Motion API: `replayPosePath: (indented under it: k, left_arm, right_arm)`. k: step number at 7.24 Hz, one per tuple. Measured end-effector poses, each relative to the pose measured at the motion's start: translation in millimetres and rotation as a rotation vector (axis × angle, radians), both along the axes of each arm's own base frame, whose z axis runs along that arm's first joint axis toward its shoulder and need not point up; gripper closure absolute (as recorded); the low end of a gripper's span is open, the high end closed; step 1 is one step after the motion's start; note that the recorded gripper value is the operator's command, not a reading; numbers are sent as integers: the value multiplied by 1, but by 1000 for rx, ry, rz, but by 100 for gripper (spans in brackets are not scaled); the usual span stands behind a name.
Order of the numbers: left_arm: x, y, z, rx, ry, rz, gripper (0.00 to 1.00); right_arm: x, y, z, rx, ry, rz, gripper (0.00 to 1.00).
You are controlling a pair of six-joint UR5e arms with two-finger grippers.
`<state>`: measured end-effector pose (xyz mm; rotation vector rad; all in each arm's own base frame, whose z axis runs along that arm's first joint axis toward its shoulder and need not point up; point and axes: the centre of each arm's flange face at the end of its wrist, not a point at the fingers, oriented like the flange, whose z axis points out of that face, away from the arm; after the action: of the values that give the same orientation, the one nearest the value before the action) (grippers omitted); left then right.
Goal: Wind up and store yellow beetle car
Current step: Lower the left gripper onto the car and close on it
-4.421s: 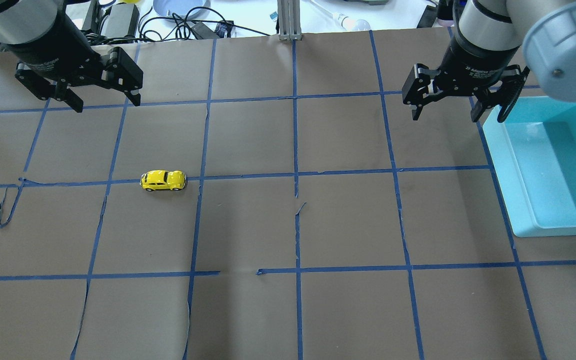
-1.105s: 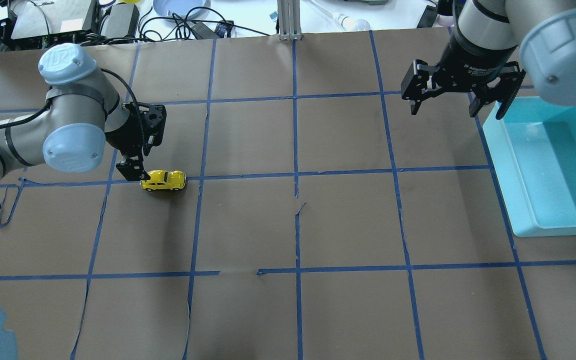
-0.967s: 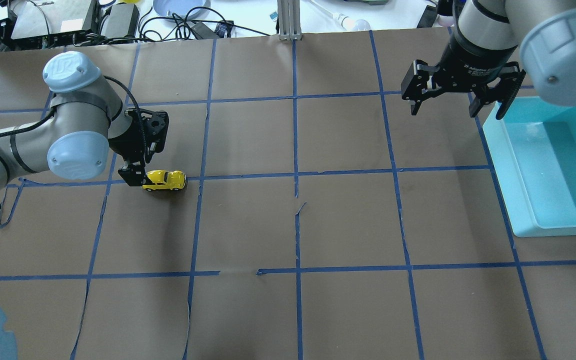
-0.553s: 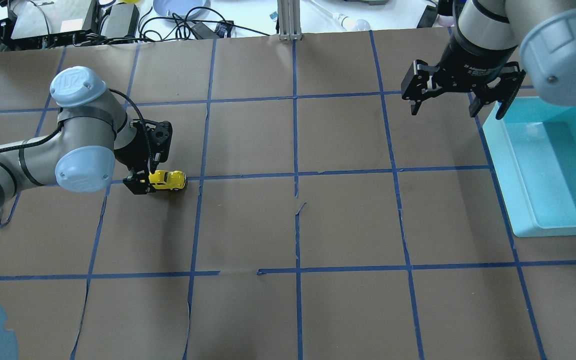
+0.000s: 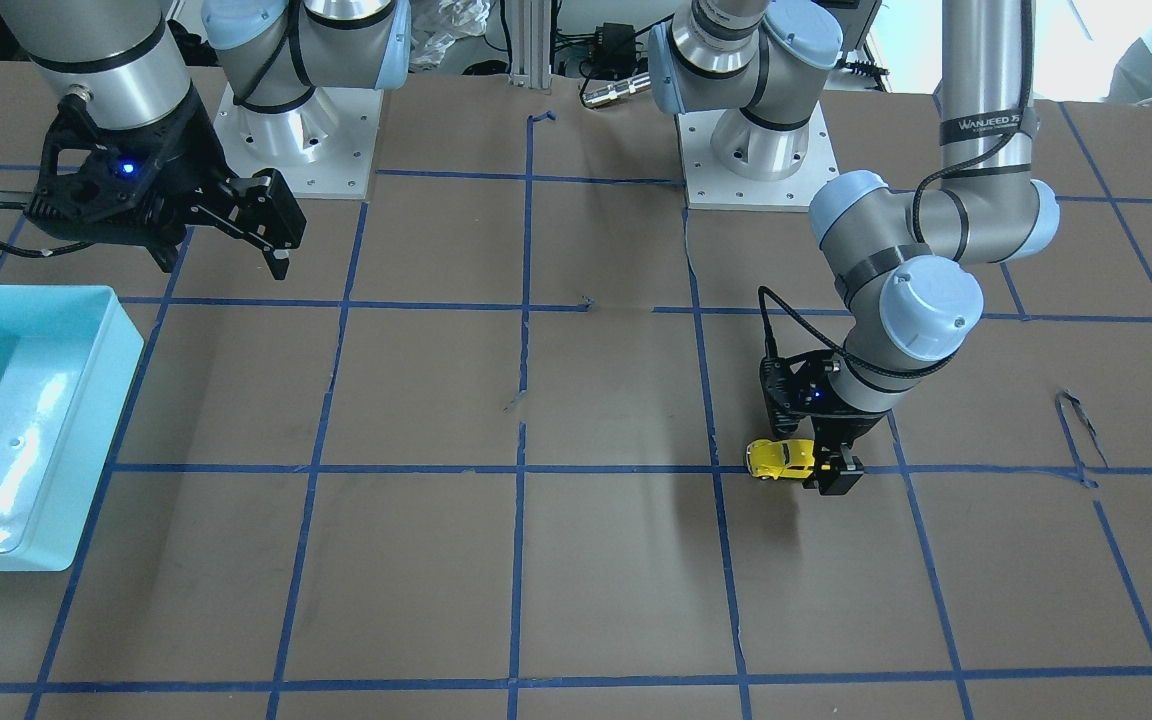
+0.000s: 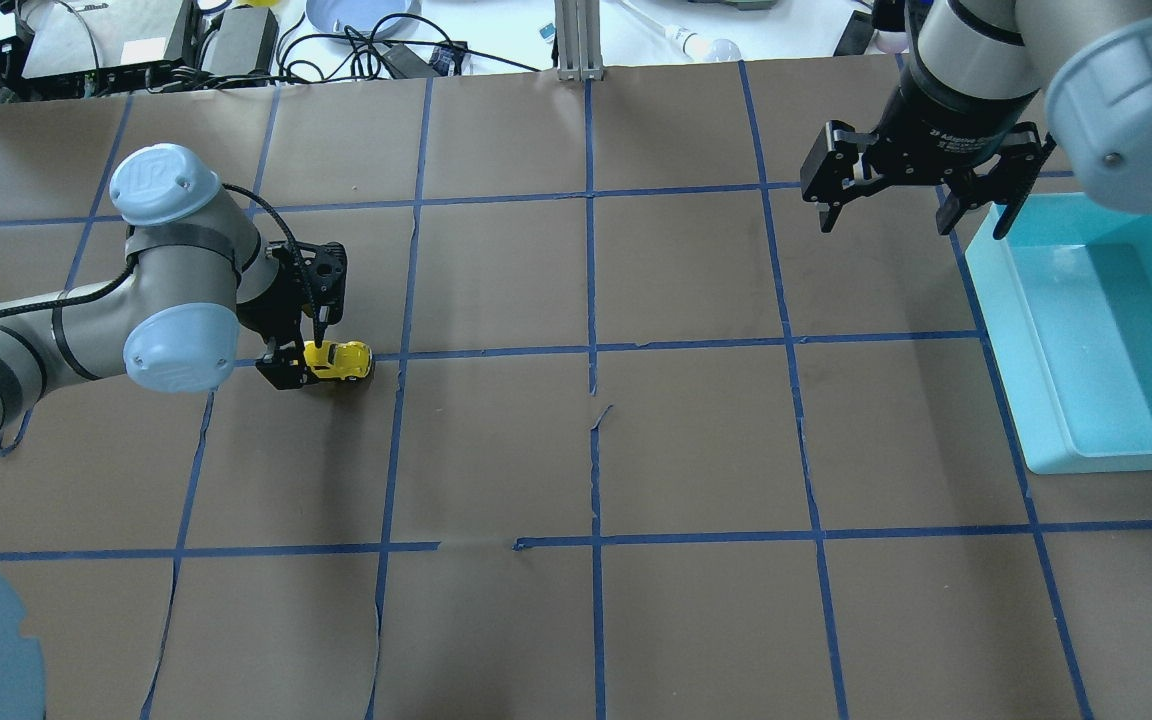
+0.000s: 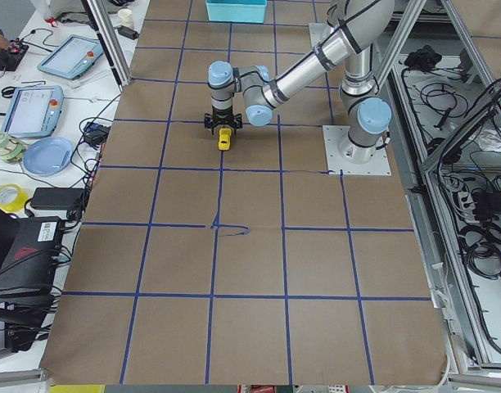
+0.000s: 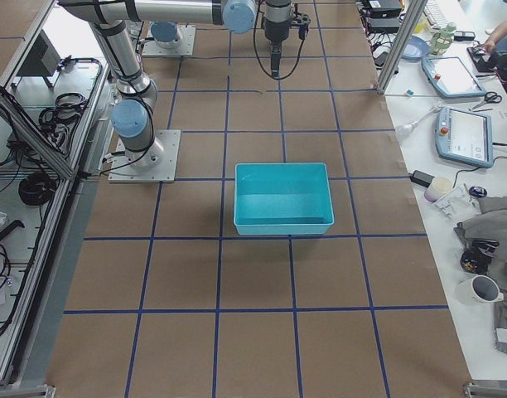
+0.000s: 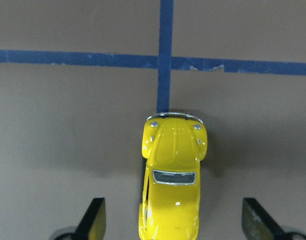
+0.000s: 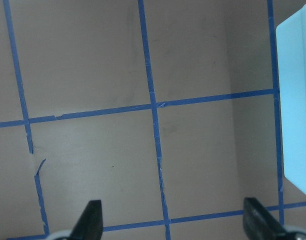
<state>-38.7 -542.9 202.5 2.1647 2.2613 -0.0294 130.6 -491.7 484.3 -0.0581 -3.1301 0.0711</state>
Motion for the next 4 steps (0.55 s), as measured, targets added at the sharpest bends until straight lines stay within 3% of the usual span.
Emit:
replayPosePath:
  k: [4]
  left_arm:
    - [0,-2,-11,6,0,-5,10]
  right_arm:
    - [0,1,-1,3,2,32,0]
